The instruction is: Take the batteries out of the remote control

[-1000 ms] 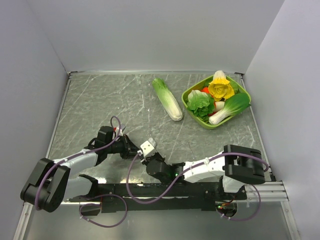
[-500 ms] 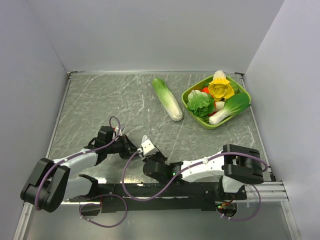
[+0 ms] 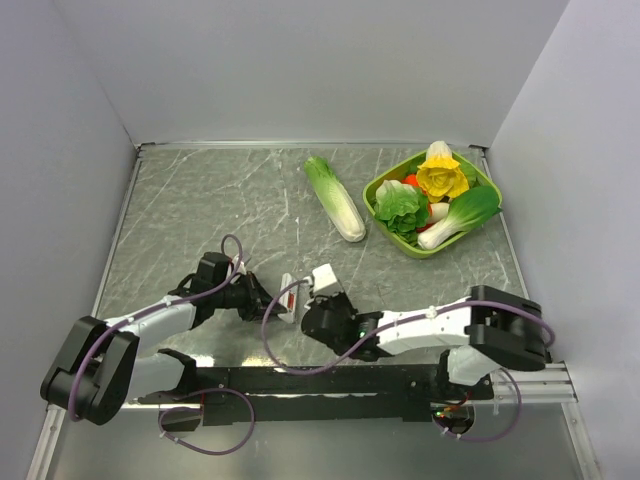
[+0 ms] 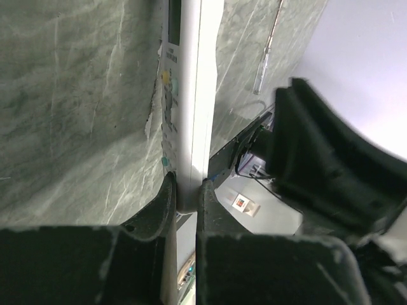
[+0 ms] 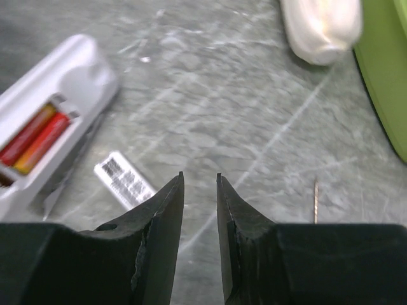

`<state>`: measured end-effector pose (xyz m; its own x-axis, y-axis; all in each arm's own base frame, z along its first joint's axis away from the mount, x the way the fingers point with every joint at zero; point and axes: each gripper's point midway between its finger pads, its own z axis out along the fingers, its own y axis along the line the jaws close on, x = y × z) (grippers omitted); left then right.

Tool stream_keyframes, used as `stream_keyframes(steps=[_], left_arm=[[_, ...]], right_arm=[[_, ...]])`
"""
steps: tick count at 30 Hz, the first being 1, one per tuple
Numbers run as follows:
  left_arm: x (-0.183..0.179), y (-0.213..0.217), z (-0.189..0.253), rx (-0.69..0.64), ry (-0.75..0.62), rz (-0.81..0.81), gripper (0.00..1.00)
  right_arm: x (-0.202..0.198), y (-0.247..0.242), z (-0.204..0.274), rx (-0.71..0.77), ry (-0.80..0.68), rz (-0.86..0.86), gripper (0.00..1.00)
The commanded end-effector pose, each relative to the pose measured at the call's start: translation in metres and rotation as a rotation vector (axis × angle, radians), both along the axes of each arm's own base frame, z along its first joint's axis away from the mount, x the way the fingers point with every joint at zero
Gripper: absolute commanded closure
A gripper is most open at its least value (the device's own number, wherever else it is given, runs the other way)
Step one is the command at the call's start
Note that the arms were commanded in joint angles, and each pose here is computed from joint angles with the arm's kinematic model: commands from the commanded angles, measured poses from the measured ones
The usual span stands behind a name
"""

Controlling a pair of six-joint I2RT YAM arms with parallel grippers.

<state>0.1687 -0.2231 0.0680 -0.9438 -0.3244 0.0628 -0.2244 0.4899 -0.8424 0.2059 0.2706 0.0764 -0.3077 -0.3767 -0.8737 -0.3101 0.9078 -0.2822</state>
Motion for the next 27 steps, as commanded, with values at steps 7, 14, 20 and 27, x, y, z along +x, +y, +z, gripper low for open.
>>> stream_keyframes(steps=[7,14,20,27], left_arm=[[0.009,0.008,0.0,0.087,-0.055,0.028,0.99],[0.016,0.009,0.0,0.095,-0.069,0.037,0.99],[0.033,0.023,-0.012,0.211,-0.08,0.08,0.99],[0.026,0.014,-0.016,0.131,-0.076,0.043,0.99]], right_arm=[[0.002,-0.013,0.031,0.326,0.133,-0.007,0.52],[-0.003,-0.027,0.042,0.418,0.233,0.029,0.4],[-0.007,-0.079,0.032,0.366,0.339,-0.131,0.37],[-0.024,-0.116,0.012,0.346,0.433,-0.25,0.35]])
